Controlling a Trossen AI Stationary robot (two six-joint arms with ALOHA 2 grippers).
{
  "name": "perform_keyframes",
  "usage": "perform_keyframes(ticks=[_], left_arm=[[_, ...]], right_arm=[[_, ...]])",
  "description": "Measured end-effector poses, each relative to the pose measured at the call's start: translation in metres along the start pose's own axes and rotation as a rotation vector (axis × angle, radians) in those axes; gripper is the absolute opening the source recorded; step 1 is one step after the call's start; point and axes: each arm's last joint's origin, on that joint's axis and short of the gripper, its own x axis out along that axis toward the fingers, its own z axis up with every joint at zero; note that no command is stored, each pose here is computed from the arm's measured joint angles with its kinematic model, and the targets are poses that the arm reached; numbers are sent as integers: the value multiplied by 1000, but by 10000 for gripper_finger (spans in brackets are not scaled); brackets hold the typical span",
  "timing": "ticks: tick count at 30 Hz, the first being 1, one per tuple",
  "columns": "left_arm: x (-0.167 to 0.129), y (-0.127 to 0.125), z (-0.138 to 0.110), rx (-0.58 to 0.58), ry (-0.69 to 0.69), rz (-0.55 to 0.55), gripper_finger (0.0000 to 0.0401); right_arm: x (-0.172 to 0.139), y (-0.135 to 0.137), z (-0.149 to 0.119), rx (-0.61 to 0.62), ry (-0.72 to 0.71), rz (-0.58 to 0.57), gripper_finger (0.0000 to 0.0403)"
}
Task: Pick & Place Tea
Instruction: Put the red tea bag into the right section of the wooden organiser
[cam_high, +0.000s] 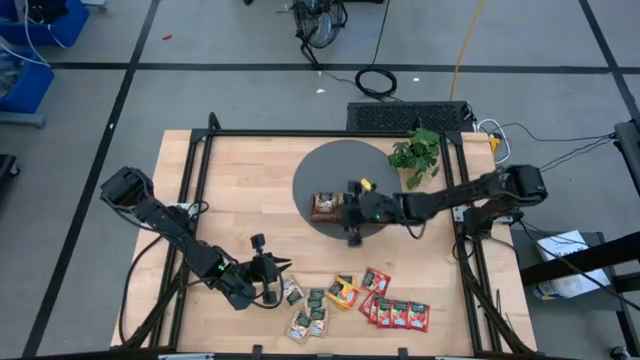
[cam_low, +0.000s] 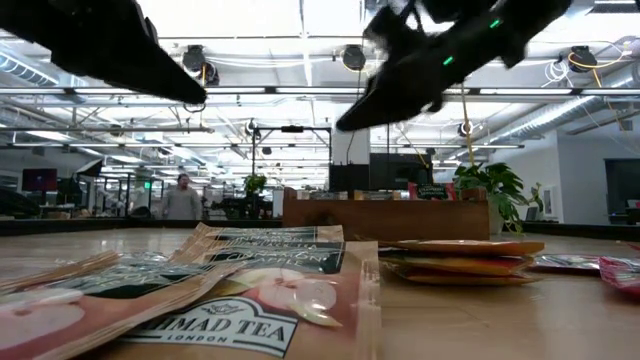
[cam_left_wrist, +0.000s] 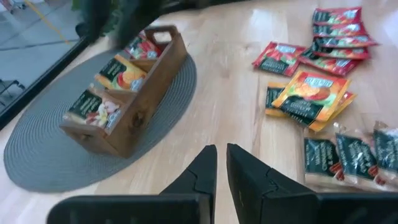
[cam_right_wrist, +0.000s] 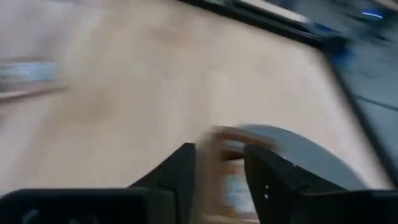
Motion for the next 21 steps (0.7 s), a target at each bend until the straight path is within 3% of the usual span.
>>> perform_keyframes(ticks=[4,9,15,21], left_arm=[[1,2,-2,-7,17,12,44],[10,4,14,46,-61,-40,44],[31,18,42,162,-195,-355,36],[54,48,51,136,-203,-356,7]], right_arm=[[-20,37,1,-70,-147,196,71],[-49,60,-17,-100,-331,253,7],[-76,53,-32,-55,-406,240,9],[-85,49,-44,-44,-429,228,3]])
